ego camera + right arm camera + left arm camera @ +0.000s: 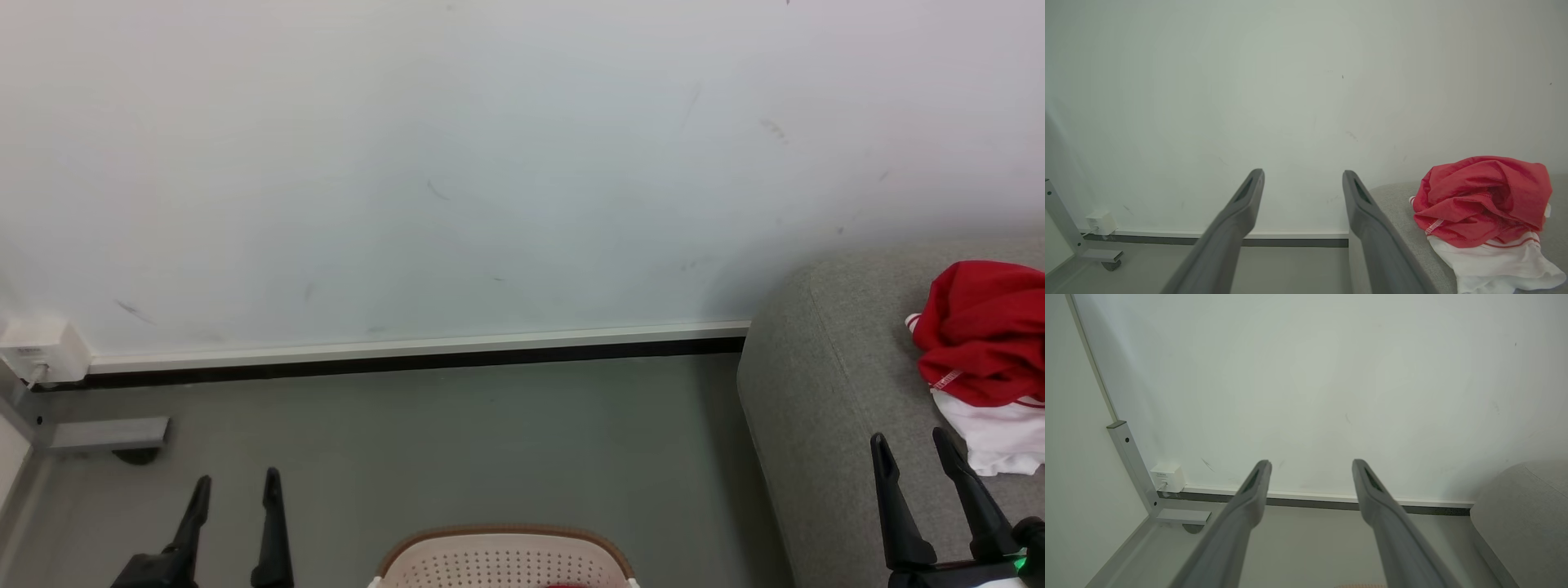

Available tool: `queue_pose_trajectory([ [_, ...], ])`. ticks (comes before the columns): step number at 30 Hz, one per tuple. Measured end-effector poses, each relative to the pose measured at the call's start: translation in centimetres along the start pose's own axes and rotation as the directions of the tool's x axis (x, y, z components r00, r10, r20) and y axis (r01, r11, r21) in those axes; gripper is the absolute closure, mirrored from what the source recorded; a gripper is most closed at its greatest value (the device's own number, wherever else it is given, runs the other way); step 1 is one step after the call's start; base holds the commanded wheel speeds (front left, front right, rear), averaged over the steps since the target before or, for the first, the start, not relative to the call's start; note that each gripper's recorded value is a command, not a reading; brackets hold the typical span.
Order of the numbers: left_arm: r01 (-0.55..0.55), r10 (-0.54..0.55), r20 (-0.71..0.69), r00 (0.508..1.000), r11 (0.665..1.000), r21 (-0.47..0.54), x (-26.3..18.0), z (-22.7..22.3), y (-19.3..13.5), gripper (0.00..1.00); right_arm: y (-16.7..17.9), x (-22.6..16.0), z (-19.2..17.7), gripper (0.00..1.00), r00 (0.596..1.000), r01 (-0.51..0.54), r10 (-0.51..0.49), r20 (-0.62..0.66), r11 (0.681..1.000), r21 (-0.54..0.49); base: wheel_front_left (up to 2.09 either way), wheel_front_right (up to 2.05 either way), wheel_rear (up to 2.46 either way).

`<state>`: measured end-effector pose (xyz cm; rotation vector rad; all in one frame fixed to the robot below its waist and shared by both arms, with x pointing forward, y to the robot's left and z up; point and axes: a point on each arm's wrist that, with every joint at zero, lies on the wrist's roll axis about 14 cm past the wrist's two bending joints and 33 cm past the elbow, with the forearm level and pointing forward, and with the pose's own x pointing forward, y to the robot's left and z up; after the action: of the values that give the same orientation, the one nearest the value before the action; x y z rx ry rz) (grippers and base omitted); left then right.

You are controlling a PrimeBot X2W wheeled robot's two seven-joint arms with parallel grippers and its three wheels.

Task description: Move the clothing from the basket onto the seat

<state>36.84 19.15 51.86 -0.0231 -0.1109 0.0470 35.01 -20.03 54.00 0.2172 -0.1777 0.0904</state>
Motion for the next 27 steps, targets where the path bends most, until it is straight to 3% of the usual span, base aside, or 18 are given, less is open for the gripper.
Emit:
queue_pose_trajectory([
  [16, 0.050, -0.050, -0.008, 0.999, 0.999, 0.004, 0.8, -0.5, -1.3, 0.00, -0.7, -0.1, -0.1, 0.00, 1.000, 0.020, -0.020, -0.004, 1.000, -0.009, 0.00, 0.00, 0.00],
  [23, 0.143, -0.144, -0.034, 0.989, 0.990, -0.020, 3.1, -1.8, -4.5, 0.00, -2.0, 1.4, 0.6, 0.00, 0.999, 0.046, -0.045, 0.017, 0.998, -0.038, 0.00, 0.00, 0.00],
  [27, 0.220, -0.224, -0.110, 0.968, 0.974, -0.046, 4.6, -4.9, -7.3, 0.00, -2.9, 2.8, 0.4, 0.00, 0.998, 0.065, -0.064, 0.016, 0.997, -0.053, 0.00, 0.00, 0.00],
])
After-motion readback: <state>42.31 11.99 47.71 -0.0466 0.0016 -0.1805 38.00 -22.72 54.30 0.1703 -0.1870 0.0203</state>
